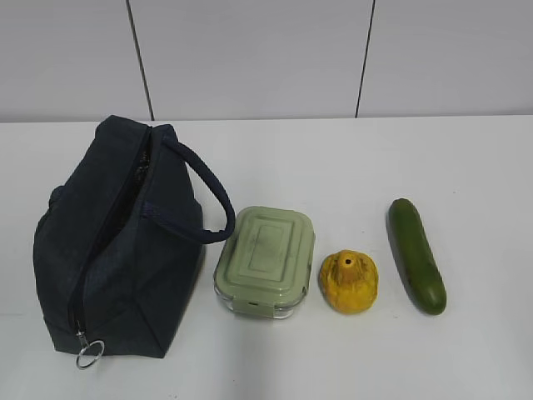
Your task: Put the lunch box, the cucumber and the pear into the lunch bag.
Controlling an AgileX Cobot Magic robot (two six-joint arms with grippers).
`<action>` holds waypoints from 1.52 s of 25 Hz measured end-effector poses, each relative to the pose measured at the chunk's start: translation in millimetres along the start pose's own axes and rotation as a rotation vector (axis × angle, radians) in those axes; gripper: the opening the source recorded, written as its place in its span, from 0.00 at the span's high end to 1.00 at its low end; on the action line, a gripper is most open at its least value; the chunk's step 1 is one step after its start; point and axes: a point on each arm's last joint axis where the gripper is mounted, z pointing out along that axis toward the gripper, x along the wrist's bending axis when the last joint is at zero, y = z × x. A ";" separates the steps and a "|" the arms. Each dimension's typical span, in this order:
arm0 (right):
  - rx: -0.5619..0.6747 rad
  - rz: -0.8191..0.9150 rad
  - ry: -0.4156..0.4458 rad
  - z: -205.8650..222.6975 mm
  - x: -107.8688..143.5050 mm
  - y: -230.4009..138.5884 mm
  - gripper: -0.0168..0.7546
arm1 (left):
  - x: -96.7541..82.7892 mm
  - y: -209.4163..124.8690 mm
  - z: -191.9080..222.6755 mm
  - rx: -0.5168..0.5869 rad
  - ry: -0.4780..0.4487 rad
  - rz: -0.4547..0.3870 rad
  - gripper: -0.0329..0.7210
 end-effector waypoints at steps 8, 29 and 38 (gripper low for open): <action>0.000 0.000 0.000 0.0 0.0 0.0 0.36 | 0.0 0.0 0.0 0.000 0.000 0.000 0.64; 0.065 0.013 0.022 5.0 1.7 3.4 0.14 | -0.8 3.9 1.3 0.026 -0.009 -0.004 0.58; 0.182 0.066 0.091 14.0 6.6 33.9 0.13 | -14.3 38.8 13.7 0.171 -0.156 -0.081 0.52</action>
